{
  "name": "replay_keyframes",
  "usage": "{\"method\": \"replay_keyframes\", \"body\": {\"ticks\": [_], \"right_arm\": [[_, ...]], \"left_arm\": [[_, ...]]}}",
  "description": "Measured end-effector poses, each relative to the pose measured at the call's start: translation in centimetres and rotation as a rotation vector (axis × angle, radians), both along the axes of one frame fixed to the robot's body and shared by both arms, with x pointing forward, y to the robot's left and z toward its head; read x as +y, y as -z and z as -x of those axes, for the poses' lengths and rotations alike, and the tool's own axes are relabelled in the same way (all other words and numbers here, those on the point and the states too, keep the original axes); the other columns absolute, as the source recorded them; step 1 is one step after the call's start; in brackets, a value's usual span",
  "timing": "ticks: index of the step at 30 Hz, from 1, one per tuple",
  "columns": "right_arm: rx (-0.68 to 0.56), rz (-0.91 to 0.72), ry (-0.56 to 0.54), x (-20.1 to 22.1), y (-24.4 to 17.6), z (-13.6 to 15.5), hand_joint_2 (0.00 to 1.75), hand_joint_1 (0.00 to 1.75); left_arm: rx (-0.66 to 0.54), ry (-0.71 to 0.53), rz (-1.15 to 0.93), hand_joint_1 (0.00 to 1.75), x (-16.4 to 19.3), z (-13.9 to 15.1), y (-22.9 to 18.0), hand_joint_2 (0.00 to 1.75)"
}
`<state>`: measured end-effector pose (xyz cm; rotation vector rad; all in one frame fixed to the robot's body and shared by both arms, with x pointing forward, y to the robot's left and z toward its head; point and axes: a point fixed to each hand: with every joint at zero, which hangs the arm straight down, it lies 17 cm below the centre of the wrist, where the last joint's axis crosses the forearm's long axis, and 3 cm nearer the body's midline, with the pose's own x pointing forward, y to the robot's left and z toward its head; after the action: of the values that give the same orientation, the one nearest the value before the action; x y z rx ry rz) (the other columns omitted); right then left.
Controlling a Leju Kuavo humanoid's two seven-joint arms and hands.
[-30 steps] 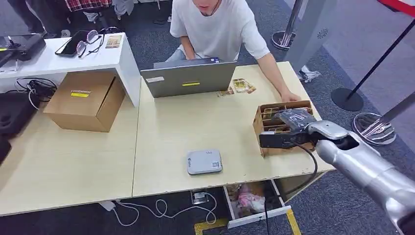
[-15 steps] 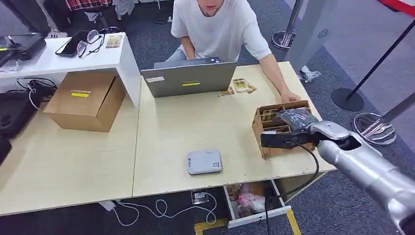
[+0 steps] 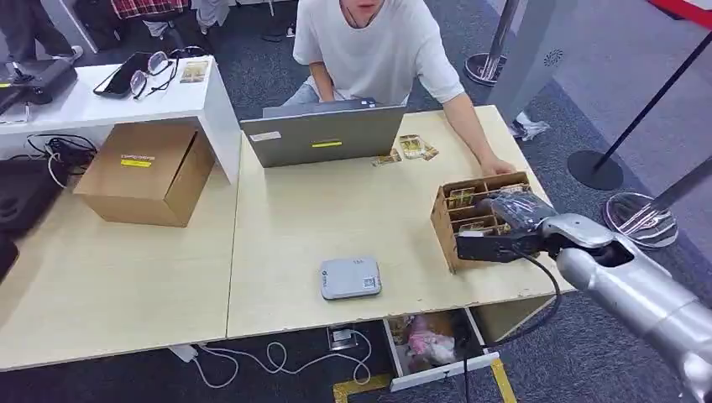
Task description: Pass the card to the sensor for recognition and then transmit it.
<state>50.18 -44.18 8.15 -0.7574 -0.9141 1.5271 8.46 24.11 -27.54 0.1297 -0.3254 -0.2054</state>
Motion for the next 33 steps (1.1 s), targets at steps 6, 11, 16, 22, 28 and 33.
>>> {"method": "replay_keyframes", "body": {"ticks": [6,11,16,22,28,33], "right_arm": [[-0.019,-0.009,-0.016,0.6,-0.9,-0.2,1.75,0.59],[-0.021,-0.012,-0.025,1.1,-1.1,-0.1,1.75,0.63],[-0.022,-0.016,-0.038,1.7,-1.0,0.1,1.75,0.65],[-0.021,-0.017,-0.054,2.3,-0.8,0.4,1.75,0.66],[-0.007,-0.017,-0.057,2.5,-0.1,0.9,1.75,0.66],[-0.006,-0.014,-0.059,2.5,-0.1,1.0,1.75,0.65]], "left_arm": [[-0.005,-0.001,0.007,0.00,-0.2,-0.1,0.0,0.00],[0.006,0.021,0.036,0.00,0.0,0.2,0.0,0.00],[0.010,0.026,0.043,0.00,0.3,0.3,0.1,0.00],[0.013,0.029,0.047,0.00,0.3,0.4,0.1,0.00],[0.015,0.030,0.046,0.00,0.4,0.4,0.1,0.00],[0.016,0.030,0.046,0.00,0.4,0.4,0.1,0.00]]}}
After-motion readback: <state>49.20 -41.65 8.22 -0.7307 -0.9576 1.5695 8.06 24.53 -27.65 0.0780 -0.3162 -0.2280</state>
